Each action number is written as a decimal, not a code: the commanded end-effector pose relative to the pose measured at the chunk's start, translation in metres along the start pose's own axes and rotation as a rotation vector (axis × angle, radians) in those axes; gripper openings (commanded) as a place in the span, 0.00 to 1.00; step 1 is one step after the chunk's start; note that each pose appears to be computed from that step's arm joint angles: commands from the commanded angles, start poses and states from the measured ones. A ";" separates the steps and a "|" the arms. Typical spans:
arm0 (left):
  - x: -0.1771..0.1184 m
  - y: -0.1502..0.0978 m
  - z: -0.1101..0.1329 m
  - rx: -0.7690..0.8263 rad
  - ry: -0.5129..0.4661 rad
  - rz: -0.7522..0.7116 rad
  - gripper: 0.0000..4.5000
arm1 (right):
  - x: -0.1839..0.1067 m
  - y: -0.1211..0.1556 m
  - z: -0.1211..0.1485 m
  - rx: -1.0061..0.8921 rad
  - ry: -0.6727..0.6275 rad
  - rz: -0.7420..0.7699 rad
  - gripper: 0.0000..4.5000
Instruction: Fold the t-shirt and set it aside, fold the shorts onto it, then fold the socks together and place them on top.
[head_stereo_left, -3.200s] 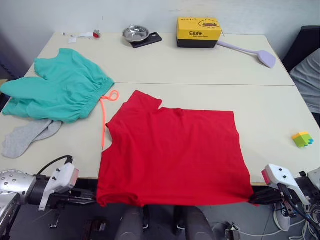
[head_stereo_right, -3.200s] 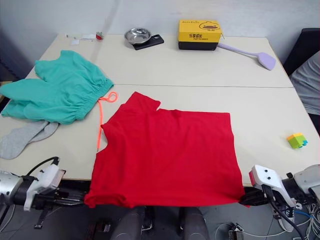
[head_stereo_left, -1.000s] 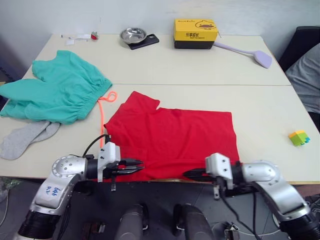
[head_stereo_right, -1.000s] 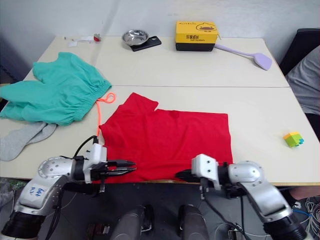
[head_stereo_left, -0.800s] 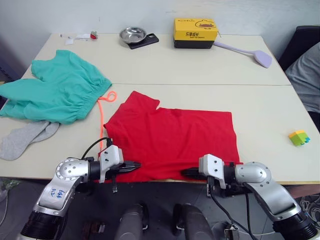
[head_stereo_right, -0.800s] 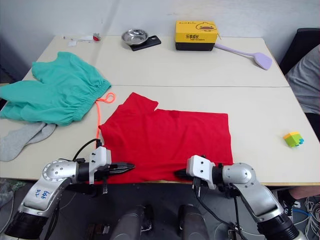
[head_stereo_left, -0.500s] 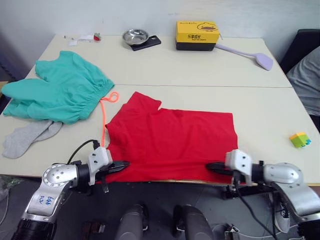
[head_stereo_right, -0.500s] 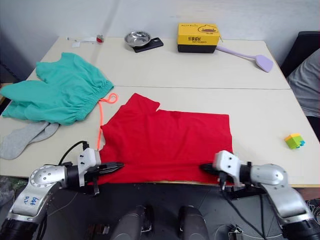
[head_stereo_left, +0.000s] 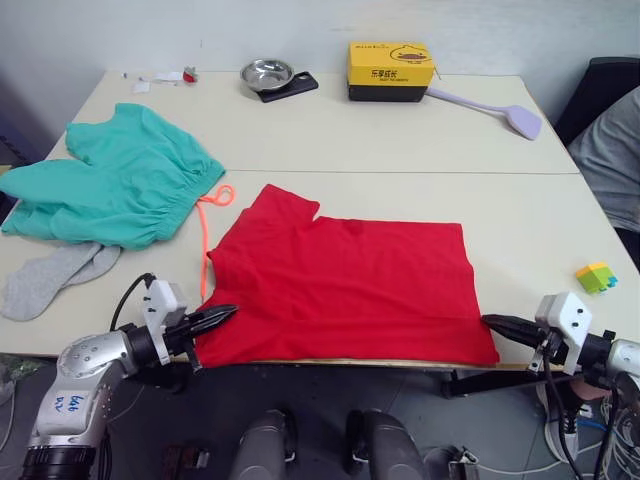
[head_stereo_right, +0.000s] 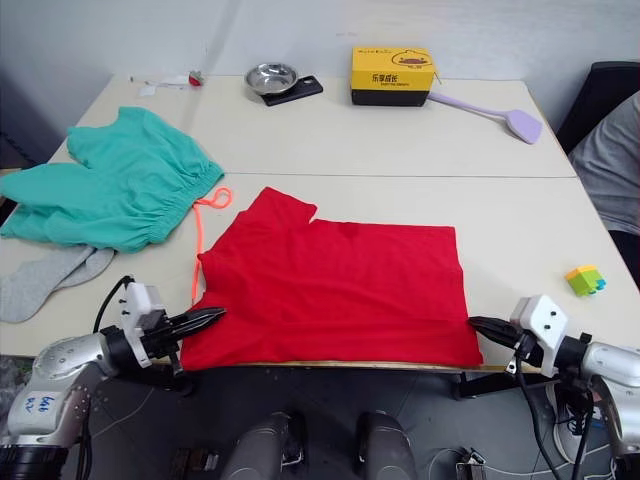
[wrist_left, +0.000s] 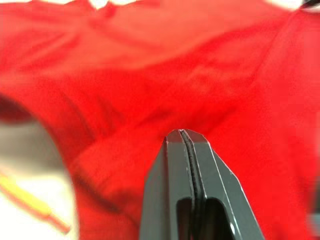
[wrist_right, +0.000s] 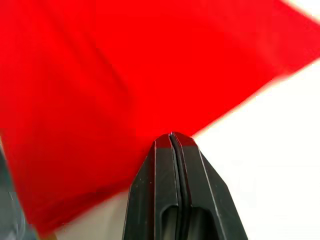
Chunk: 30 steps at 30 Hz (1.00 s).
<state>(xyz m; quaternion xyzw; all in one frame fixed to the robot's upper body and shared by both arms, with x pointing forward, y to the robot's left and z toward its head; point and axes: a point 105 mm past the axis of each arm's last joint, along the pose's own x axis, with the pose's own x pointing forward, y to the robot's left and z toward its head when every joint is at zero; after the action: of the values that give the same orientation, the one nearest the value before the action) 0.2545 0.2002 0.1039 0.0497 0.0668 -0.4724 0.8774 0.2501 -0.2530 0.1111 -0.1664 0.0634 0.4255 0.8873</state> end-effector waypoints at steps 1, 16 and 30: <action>0.007 -0.008 0.019 0.023 -0.040 -0.063 0.00 | 0.027 0.035 0.033 -0.010 -0.129 0.163 0.00; -0.013 0.001 -0.031 0.084 0.180 0.014 0.00 | 0.009 0.037 -0.029 -0.032 0.109 0.071 0.00; -0.035 -0.017 0.000 0.360 0.229 -0.206 0.54 | -0.008 0.045 0.000 -0.116 0.132 0.227 0.58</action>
<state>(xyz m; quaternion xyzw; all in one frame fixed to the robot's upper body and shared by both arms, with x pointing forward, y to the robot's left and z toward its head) 0.2258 0.2257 0.1089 0.2266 0.0888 -0.5362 0.8083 0.2129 -0.2368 0.0992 -0.2161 0.1161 0.4998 0.8307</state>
